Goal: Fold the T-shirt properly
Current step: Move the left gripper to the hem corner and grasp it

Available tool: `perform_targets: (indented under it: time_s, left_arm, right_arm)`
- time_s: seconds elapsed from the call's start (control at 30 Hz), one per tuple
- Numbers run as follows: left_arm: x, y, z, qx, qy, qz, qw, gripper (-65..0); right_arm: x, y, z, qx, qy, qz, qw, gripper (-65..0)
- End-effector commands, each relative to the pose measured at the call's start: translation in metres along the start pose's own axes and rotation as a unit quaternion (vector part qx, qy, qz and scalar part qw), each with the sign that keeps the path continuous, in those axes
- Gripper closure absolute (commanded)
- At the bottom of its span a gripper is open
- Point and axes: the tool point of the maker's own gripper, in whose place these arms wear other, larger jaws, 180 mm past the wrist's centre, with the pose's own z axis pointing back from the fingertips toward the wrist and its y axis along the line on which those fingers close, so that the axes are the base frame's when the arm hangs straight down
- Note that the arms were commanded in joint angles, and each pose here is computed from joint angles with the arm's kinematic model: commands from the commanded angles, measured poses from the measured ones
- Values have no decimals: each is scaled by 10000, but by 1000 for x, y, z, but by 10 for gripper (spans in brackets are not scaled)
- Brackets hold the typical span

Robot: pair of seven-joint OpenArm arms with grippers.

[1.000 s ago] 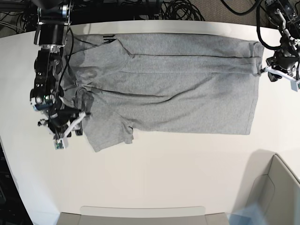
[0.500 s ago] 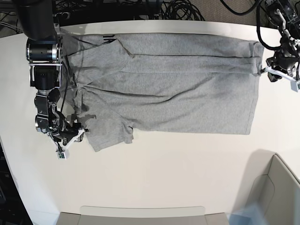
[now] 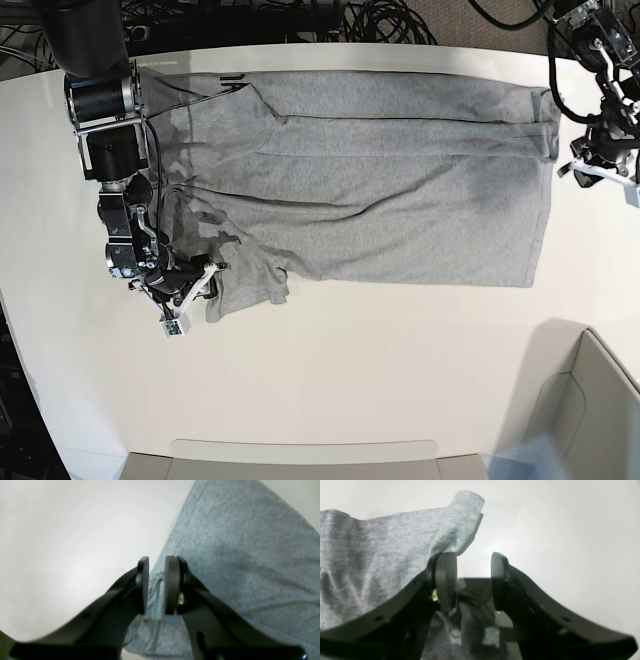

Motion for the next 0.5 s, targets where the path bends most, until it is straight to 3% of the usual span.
perform_targets:
  time_s: [0.0, 0.13, 0.3, 0.47]
  left_arm:
    - [21, -6, 3, -93, -299, -72, 9995, -116]
    - [36, -23, -12, -318, -417, -54, 9986, -128]
    - [84, -53, -41, -683, -836, 98, 9941, -233]
    - [110, -71, -82, -803, -655, 67, 9946, -237]
  right_arm:
    - [-1, 0, 1, 39, 149, 34, 9999, -239]
    - [-2, -1, 1, 38, 156, 31, 9999, -239]
    - [-4, 0, 1, 41, 178, 27, 9998, -239]
    - [-17, 0, 1, 43, 416, 18, 9991, -239]
